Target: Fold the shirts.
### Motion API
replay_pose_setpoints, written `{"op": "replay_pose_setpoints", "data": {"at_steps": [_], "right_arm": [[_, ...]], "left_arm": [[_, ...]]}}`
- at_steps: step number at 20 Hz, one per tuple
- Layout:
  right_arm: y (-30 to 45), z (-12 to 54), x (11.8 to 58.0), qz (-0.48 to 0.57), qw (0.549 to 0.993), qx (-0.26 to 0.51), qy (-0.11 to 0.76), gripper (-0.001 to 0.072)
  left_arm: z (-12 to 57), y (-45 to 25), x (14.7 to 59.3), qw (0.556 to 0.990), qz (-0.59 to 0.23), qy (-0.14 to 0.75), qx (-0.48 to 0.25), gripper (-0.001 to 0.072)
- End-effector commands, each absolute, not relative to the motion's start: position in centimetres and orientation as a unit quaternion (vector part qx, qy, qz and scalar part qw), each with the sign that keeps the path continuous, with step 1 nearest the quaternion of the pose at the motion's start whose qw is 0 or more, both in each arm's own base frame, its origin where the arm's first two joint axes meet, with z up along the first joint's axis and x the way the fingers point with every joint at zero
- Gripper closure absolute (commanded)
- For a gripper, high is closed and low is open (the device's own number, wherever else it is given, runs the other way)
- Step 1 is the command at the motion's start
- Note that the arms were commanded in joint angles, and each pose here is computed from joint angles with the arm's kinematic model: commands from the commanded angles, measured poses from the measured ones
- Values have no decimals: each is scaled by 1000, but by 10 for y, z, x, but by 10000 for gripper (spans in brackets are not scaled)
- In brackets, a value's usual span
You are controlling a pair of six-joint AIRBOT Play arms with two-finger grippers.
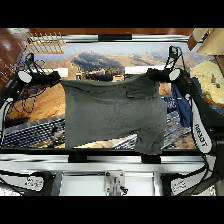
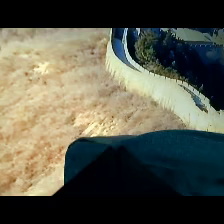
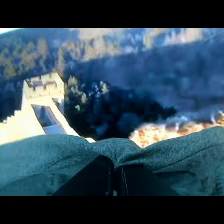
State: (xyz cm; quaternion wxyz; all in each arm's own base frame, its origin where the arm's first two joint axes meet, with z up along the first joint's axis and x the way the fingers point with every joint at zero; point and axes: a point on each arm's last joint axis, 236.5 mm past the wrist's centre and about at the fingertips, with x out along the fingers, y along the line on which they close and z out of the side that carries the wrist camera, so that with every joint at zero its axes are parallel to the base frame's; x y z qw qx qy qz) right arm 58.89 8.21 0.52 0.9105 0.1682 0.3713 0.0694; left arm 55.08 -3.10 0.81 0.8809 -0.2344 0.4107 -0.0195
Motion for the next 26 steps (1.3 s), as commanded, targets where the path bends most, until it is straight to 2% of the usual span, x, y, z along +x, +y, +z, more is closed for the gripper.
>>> {"op": "replay_pose_setpoints", "data": {"at_steps": [1,3,5,7,9,13,15,20,21,22,23,24,25,26], "right_arm": [[80,-13,586,70,905,155,390,646],[71,2,576,82,906,118,397,646],[52,17,554,83,898,86,424,646],[35,17,525,82,872,89,474,647],[22,-5,491,82,827,98,547,647],[19,-49,453,84,758,114,637,647],[23,-64,446,86,739,116,658,646],[22,-74,446,72,732,130,665,646],[22,-73,446,72,732,130,665,606],[24,-71,445,75,731,132,666,453],[26,-64,443,82,731,130,665,249],[25,-52,440,92,732,114,665,215],[18,-35,435,97,737,85,663,215],[5,-19,429,87,740,53,665,215]], "left_arm": [[-21,-45,534,855,-41,465,-224,677],[-26,-54,505,832,-88,519,-178,677],[-25,-65,465,788,-142,582,-143,677],[-22,-74,428,744,-174,631,-132,677],[-23,-76,405,713,-188,663,-126,678],[-37,-66,393,696,-170,688,-115,678],[-46,-68,398,694,-158,690,-129,678],[-71,-87,394,668,-170,710,-144,678],[-71,-87,395,669,-170,709,-145,677],[-68,-88,394,667,-173,709,-150,643],[-63,-89,391,660,-179,713,-156,380],[-56,-87,387,650,-178,721,-161,109],[-47,-82,382,641,-178,728,-166,68],[-34,-75,378,635,-180,732,-168,68]]}}
